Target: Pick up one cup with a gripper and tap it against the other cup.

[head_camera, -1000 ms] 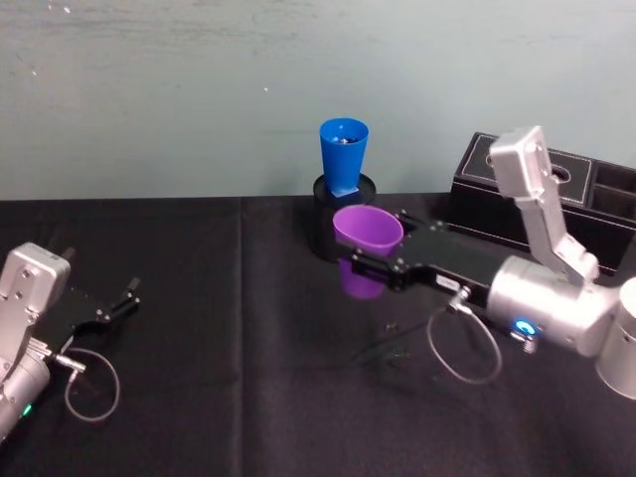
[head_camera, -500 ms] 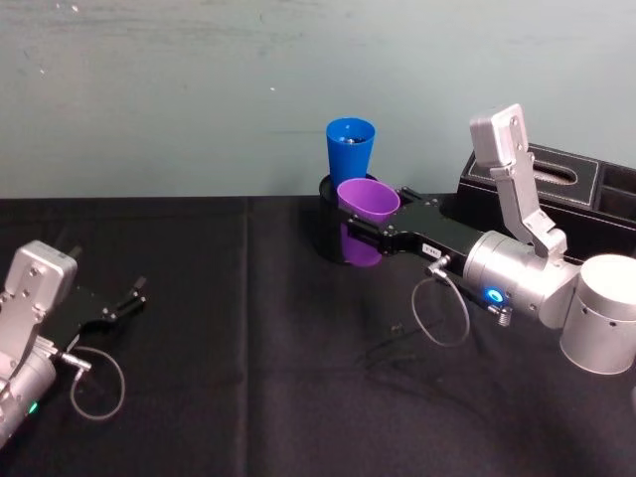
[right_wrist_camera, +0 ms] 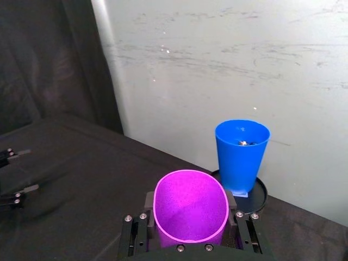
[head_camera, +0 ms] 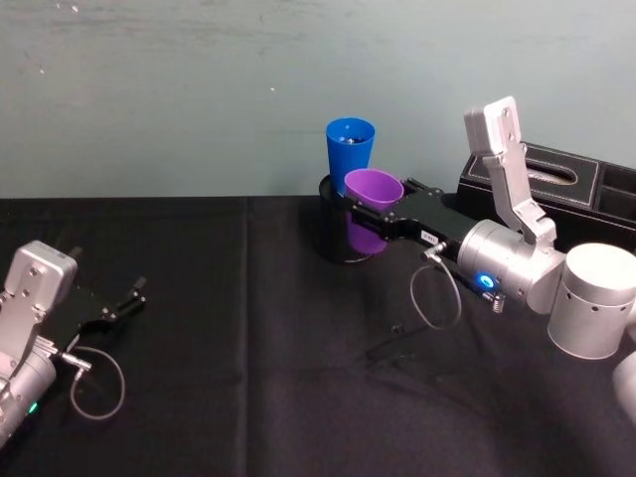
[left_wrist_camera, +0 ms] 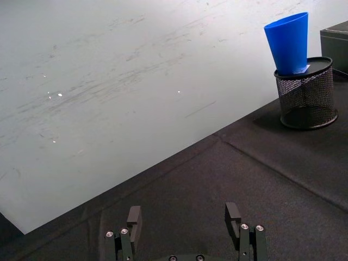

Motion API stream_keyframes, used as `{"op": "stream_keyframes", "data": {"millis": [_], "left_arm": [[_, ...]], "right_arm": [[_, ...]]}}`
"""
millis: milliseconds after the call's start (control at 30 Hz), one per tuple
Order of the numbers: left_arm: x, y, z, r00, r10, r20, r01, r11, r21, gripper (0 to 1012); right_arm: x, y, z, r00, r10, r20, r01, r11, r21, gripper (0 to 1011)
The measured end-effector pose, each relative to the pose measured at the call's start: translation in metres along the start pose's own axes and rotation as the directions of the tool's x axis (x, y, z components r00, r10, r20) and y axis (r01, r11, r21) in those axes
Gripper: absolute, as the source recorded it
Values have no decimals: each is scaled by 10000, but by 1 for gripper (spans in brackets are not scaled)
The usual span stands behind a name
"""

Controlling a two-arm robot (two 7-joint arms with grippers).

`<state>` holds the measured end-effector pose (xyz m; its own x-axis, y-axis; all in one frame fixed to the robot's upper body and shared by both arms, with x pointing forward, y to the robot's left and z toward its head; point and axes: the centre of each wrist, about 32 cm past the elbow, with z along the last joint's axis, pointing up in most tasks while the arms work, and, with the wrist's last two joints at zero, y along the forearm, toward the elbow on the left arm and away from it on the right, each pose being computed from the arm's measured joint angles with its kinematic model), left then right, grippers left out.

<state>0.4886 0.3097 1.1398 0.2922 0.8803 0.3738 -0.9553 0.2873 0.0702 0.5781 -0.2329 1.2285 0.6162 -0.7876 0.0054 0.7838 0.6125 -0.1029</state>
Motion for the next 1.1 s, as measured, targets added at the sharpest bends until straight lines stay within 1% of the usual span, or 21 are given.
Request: {"op": "stream_keyframes", "data": {"millis": [267,500,867,1100], "left_arm": [[0,0,0,10000,-1,0,1,10000,1,1000],[0,0,0,10000,-1,0,1,10000,0,1000],[0,0,0,10000,-1,0,1,10000,0,1000],[-1,0,0,10000,-1,-1,1,10000,1,1000]], "right_arm": [[39,77,-38,9998,-121,-172,121,9999,-35,715],[66,142,-44,9995,-182,-257,183,9998,12,715],[106,255,4,9994,-284,-204,286,9995,106,715],[120,308,3,9992,-363,-188,365,9992,138,715]]}}
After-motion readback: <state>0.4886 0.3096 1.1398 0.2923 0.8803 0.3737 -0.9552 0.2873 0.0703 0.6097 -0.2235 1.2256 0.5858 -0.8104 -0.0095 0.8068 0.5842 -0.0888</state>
